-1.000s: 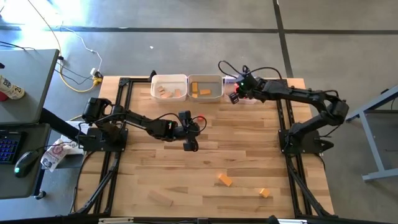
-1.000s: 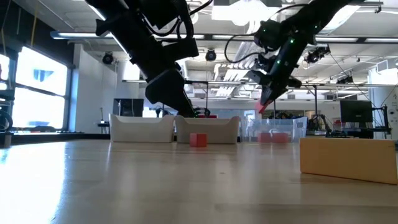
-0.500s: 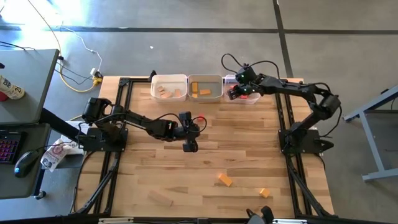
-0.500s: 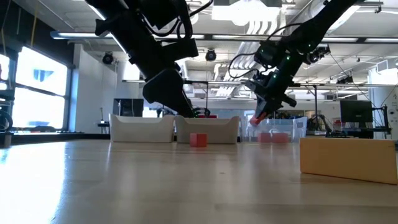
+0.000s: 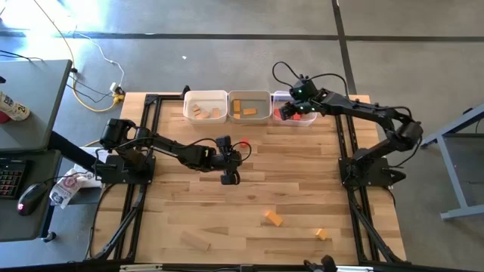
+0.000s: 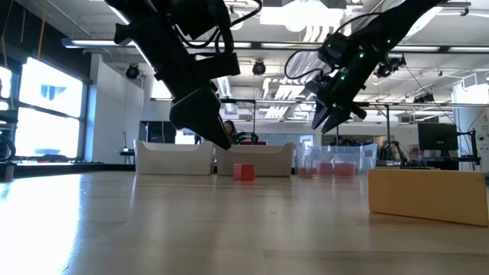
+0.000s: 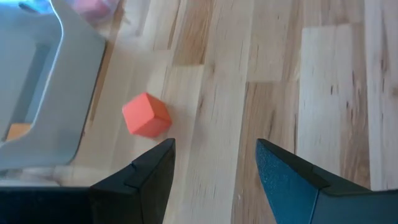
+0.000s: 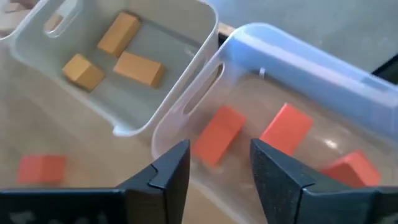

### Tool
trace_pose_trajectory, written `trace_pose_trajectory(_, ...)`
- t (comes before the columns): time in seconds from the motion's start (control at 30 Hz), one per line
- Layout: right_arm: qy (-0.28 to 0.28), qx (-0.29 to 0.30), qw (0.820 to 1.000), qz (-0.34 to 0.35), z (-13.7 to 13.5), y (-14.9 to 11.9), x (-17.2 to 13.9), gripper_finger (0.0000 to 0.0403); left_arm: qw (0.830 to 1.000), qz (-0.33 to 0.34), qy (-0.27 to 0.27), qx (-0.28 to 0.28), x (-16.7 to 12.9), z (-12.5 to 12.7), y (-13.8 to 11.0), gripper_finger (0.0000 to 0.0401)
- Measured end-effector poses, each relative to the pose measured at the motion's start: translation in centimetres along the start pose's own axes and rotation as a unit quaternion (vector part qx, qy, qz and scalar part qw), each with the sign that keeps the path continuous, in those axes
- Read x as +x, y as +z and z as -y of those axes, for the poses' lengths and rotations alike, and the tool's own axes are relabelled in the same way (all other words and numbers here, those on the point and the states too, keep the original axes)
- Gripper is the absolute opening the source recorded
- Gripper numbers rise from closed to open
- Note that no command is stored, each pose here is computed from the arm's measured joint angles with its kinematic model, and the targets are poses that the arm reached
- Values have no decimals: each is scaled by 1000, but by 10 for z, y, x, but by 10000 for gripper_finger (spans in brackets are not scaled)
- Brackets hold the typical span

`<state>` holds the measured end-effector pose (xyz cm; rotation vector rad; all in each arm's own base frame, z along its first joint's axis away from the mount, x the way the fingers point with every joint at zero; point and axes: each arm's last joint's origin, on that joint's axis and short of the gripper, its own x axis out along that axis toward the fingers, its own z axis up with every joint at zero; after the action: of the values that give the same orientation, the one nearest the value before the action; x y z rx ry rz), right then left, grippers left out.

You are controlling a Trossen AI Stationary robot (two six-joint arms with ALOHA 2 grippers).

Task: Sort & place blocks by color
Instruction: Put the yellow block into the gray bin

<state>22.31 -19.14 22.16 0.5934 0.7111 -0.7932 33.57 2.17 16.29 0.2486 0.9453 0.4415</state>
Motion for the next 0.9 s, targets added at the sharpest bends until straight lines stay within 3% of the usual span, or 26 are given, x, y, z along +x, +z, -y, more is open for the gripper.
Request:
trace_pose_trajectory(0.23, 36, -1, 999, -34, -23, -15, -28, 162, 1000, -13, 0, 0, 0, 0, -3, 208)
trace_pose_trajectory(0.5, 86, -56, 991, -83, -69, -45, -46, 161, 1000, -13, 0, 0, 0, 0, -3, 209)
trace_pose_trajectory(0.9, 92, -114, 970, -192, -108, -98, -67, 161, 1000, -13, 0, -8, 0, 0, -3, 209)
